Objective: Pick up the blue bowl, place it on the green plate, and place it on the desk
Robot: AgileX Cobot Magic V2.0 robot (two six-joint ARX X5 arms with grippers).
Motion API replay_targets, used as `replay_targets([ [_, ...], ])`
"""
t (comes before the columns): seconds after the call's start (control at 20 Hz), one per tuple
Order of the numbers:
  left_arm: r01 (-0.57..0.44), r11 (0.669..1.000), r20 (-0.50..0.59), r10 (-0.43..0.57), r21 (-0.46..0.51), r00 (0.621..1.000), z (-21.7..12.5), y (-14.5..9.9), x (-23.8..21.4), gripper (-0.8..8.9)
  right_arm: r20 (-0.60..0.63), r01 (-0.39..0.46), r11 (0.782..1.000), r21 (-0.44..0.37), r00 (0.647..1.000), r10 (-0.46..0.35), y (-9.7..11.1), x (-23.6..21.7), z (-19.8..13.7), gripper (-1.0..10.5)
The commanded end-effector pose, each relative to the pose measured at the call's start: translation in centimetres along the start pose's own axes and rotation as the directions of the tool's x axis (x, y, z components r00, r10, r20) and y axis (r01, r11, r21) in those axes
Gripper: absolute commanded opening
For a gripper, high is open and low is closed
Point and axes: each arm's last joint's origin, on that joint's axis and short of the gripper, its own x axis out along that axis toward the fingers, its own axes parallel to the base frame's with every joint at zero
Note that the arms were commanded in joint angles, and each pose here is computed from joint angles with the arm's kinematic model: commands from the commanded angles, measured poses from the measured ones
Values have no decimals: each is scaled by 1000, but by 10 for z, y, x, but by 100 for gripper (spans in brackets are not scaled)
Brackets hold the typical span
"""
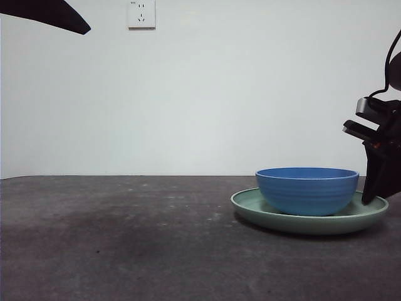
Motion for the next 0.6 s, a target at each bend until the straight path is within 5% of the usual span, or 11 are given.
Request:
replay_targets([
  [0.05,8,1000,12,-8,23,1000,3,-1,0,280,48,-51,999,4,998,51,8,-11,5,15],
  [0.6,8,1000,12,-8,23,1000,3,-1,0,280,136,-164,986,-39,976,168,49,-37,7,15],
])
